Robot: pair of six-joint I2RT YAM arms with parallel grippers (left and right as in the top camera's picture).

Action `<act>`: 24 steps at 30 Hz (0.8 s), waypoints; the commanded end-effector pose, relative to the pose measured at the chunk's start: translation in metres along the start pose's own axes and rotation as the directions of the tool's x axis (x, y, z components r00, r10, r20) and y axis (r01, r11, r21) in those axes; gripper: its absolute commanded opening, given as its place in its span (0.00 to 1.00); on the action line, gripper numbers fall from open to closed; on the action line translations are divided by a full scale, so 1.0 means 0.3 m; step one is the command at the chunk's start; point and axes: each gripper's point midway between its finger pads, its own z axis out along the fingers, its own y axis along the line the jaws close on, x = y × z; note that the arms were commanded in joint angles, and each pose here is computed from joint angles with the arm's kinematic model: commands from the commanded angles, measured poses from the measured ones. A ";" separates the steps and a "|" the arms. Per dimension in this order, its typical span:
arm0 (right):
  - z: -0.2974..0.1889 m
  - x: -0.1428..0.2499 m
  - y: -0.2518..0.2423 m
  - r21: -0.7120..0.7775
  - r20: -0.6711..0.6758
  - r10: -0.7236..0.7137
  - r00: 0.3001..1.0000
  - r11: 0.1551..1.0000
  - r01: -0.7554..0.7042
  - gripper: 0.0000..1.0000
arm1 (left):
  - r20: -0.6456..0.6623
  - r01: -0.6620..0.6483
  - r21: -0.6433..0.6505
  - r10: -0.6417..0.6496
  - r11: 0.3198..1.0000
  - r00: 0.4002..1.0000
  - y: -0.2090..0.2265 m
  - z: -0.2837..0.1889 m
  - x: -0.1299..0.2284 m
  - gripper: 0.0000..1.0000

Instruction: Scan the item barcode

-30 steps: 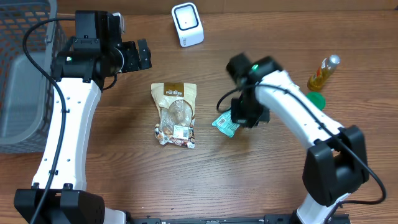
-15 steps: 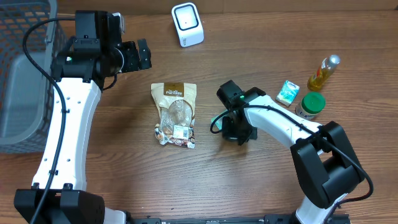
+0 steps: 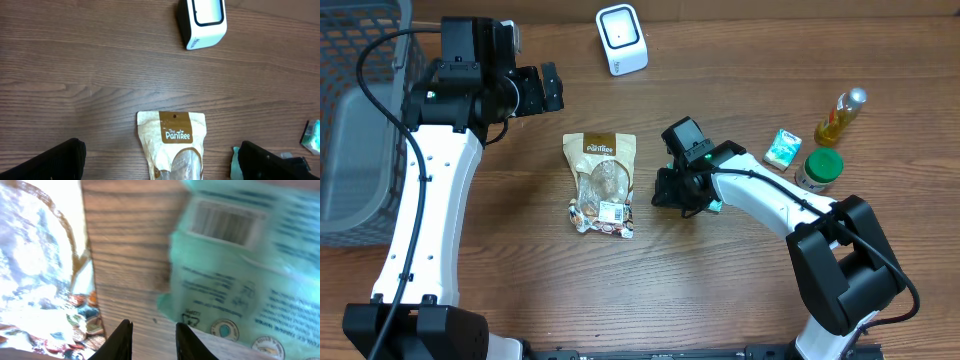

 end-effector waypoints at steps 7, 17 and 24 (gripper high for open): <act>-0.045 -0.119 0.015 -0.051 0.099 -0.027 0.995 0.998 0.032 0.26 | 0.013 -0.028 0.003 0.028 1.000 1.000 -0.009 -0.008 -0.014 0.99; -0.144 -0.151 -0.023 -0.225 0.016 -0.075 0.997 0.971 0.076 0.33 | 0.012 -0.028 0.003 0.028 1.000 1.000 -0.010 -0.008 -0.013 1.00; -0.193 -0.110 -0.103 -0.086 -0.061 -0.115 0.992 0.990 0.109 0.39 | 0.013 -0.029 0.003 0.028 1.000 1.000 -0.009 -0.008 -0.014 0.99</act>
